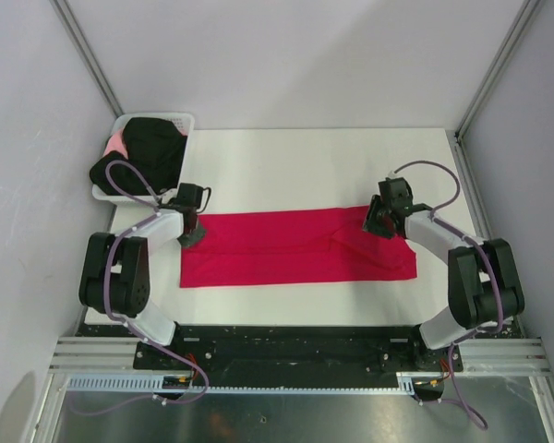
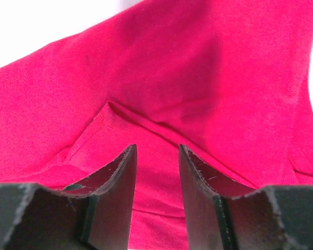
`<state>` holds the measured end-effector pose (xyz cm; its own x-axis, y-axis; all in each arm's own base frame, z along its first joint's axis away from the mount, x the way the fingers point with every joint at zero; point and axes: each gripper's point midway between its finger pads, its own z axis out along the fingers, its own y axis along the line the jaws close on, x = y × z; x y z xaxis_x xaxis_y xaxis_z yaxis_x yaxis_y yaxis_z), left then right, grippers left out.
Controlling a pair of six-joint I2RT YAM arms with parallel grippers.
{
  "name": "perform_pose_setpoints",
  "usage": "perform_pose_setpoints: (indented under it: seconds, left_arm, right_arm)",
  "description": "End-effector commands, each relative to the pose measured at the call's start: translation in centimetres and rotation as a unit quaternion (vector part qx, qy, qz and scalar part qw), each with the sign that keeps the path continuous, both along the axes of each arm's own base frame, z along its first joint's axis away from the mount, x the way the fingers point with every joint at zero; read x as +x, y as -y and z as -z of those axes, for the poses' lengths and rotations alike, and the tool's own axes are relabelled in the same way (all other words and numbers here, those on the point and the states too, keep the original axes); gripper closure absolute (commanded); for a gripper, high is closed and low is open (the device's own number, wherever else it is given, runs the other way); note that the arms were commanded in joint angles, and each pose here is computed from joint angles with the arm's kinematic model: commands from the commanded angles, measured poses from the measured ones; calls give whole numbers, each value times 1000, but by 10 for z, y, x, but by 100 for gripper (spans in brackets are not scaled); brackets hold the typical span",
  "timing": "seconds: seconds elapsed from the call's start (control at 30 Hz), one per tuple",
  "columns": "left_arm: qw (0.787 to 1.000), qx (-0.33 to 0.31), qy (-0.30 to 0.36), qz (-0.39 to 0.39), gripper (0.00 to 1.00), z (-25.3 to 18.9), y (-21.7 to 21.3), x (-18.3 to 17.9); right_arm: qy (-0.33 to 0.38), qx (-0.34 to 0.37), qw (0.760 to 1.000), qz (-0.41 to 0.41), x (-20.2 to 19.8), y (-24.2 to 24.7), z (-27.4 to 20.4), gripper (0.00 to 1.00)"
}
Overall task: Fold and stack the t-shirts
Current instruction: Fold the other side of the tshirt into a rectangle
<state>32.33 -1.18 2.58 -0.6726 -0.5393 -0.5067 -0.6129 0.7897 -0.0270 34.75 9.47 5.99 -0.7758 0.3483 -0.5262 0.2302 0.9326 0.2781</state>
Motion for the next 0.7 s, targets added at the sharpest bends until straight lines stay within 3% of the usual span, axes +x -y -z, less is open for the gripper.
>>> perform_pose_setpoints:
  seconds: [0.0, 0.3, 0.47, 0.57, 0.67]
  left_arm:
    - [999, 14, 0, -31, 77, 7, -11, 1]
    - [999, 11, 18, -27, 77, -5, -11, 6]
    - [999, 1, 31, -20, 77, -14, -7, 9]
    - [999, -2, 39, -17, 77, -20, -6, 11]
    - [999, -5, 46, -15, 77, -24, -5, 12]
  right_arm:
    - [42, -5, 999, -32, 28, -17, -12, 56]
    - [57, -32, 996, -63, 40, -31, -12, 46]
    - [42, -49, 995, -70, 48, -33, 1, 46]
    - [40, -53, 995, -75, 51, -36, 2, 48]
    - [38, -56, 995, -75, 50, -39, 1, 60]
